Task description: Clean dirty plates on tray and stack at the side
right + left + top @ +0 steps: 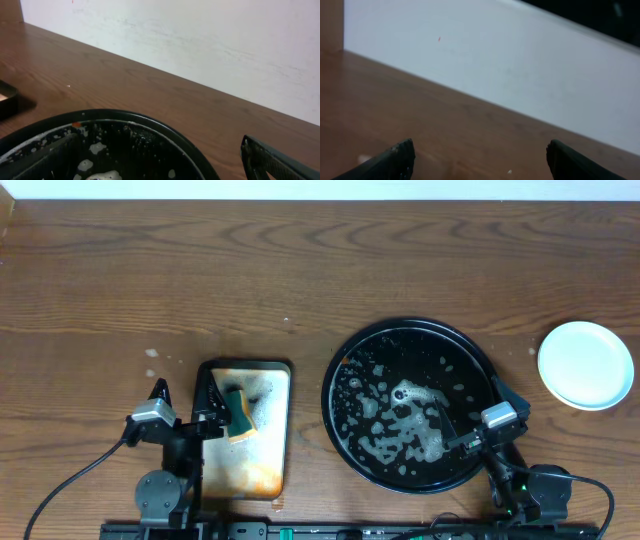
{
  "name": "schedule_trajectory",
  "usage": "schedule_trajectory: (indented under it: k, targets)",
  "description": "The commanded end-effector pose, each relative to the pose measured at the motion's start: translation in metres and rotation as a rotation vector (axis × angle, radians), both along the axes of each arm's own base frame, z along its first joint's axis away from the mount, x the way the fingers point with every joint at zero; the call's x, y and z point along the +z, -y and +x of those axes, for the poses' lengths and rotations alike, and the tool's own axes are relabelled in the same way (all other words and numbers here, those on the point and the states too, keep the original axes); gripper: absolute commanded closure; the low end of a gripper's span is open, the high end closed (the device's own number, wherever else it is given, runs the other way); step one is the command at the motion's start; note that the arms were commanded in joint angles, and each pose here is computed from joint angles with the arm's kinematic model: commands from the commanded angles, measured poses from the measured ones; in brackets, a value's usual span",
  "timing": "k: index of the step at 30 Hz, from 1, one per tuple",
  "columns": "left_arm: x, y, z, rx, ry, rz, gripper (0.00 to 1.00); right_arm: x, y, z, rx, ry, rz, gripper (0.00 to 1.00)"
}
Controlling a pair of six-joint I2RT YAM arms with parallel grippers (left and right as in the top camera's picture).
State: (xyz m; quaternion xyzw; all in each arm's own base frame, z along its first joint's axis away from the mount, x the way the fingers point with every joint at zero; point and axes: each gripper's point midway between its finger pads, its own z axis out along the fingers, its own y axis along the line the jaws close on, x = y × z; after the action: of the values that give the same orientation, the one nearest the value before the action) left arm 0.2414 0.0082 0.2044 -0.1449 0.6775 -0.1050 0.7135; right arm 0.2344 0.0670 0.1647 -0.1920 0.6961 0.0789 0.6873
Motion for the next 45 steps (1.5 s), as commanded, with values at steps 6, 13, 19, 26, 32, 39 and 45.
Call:
schedule_trajectory:
  k: [6,13,19,26,32,39,45]
  targets:
    - [-0.061,-0.003,0.003,0.013,-0.169,0.026,0.15,0.0,0.001,0.0,-0.006,0.003,-0.006,0.01]
    - [-0.067,-0.003,0.002,0.012,-0.192,0.027,0.15,0.0,0.001,0.0,-0.006,0.003,-0.006,0.01]
    - [-0.067,-0.003,0.002,0.012,-0.195,0.027,0.15,0.0,0.001,0.0,-0.006,0.003,-0.006,0.01]
    - [-0.067,-0.003,0.002,0.012,-0.195,0.027,0.15,0.0,0.001,0.0,-0.006,0.003,-0.006,0.01]
    - [-0.067,-0.003,0.002,0.012,-0.195,0.027,0.15,0.0,0.001,0.0,-0.006,0.003,-0.006,0.01]
    - [-0.067,-0.003,0.002,0.012,-0.195,0.027,0.15,0.0,0.001,0.0,-0.006,0.003,-0.006,0.01]
    - [-0.067,-0.003,0.002,0.012,-0.195,0.027,0.15,0.0,0.001,0.0,-0.006,0.003,-0.006,0.01]
